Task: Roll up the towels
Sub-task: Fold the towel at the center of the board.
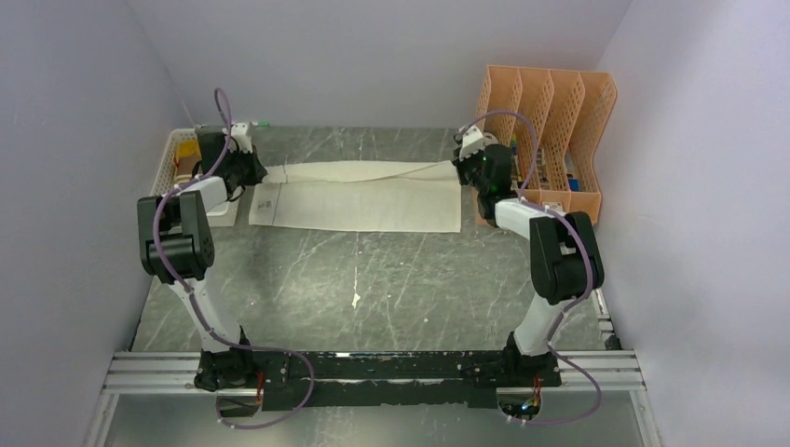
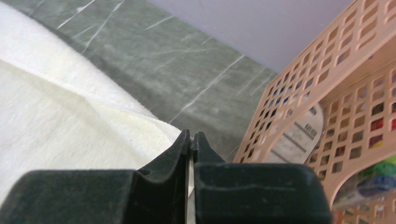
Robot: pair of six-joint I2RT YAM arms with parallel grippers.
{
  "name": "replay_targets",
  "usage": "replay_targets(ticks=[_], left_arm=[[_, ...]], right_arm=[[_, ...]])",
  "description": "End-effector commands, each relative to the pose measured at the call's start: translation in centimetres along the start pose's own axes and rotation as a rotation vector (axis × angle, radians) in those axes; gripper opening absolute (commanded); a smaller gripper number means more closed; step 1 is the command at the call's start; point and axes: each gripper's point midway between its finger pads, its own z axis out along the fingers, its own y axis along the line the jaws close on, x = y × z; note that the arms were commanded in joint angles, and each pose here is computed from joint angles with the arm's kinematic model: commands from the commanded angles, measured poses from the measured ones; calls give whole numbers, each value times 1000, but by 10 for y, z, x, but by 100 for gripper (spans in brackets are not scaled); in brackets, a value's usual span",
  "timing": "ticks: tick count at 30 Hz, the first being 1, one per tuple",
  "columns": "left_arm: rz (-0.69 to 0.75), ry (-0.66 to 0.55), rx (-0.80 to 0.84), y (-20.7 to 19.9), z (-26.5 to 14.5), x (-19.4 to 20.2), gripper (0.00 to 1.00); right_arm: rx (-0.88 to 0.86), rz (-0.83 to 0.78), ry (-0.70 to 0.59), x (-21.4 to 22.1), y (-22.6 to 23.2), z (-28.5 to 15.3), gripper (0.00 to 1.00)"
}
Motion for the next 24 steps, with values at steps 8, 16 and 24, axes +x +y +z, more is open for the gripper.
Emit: replay_targets(ticks=[8,16,24], left_arm=[[43,-51,-96,9,-32,-7,7],[31,-40,-135,22,-65,7,7],[-16,-43,-171,35,-79,17,7]], right_arm=[[-48,42,130,40,25,-53,0],[36,97,239,75,22,-71,0],[126,126,213,75,14,-92,0]])
